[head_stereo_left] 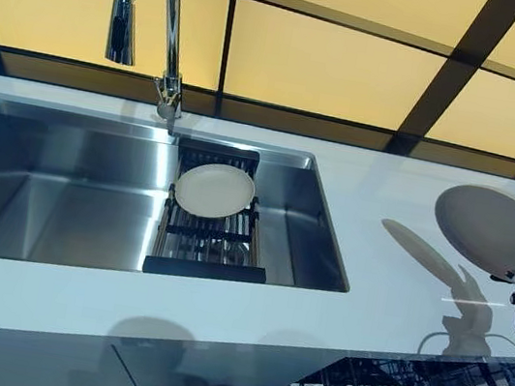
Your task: Take plates into dishwasher
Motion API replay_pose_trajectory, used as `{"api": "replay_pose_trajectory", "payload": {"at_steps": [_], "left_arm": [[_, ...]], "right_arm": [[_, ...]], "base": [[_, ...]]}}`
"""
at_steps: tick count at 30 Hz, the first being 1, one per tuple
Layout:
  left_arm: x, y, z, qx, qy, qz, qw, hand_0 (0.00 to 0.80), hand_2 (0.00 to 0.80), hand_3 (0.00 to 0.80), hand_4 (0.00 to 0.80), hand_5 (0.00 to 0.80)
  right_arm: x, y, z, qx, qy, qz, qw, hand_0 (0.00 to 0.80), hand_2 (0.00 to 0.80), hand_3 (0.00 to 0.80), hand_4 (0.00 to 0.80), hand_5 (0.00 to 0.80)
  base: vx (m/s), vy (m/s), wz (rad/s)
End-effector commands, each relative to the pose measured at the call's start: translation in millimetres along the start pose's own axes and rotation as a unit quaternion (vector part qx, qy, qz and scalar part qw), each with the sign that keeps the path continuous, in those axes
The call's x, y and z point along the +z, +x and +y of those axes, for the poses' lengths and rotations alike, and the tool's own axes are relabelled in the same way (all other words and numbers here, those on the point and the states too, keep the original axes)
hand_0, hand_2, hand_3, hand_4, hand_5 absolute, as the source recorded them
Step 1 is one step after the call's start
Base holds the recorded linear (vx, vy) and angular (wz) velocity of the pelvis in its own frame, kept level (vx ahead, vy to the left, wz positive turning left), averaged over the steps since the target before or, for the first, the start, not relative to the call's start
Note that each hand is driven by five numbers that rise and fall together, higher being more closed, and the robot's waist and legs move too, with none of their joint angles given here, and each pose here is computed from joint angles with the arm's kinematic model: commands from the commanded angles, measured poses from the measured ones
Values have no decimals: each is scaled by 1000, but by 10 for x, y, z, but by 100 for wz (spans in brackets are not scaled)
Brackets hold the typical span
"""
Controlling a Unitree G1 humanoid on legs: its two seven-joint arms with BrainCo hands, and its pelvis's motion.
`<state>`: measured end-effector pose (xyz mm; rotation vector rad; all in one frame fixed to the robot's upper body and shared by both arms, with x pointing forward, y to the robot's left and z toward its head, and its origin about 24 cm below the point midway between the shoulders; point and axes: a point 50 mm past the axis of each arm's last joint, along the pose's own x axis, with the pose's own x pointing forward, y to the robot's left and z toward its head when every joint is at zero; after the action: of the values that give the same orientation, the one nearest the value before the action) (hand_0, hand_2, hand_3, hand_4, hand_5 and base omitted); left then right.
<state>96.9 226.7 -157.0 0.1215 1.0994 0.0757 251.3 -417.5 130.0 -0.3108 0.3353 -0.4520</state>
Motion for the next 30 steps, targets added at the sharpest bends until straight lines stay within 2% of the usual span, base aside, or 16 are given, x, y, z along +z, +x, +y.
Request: {"api": "replay_pose_trajectory", "payload": {"at_steps": [1, 14, 23, 30], "left_arm": [[16, 7, 34, -4, 31, -5, 999, 0, 0, 0, 0, 0], [-11, -3, 99, -3, 51, 2, 999, 0, 0, 0, 0, 0], [36, 10, 115, -2, 57, -2, 998, 0, 0, 0, 0, 0], [106, 27, 141, 1, 55, -5, 998, 0, 0, 0, 0, 0]], "right_arm": [[341, -85, -464, -80, 20, -63, 995, 800, 800, 800, 800, 800], [111, -270, -926, -151, 24, -28, 988, 800, 800, 800, 800, 800], [-101, -397, -1039, -163, 13, -4, 987, 800, 800, 800, 800, 800], [-337, -461, -965, -147, 6, 19, 989, 800, 800, 800, 800, 800]], "base": [[7, -16, -12], [9, -19, -7], [3, -12, -16], [-15, -12, -17]]}}
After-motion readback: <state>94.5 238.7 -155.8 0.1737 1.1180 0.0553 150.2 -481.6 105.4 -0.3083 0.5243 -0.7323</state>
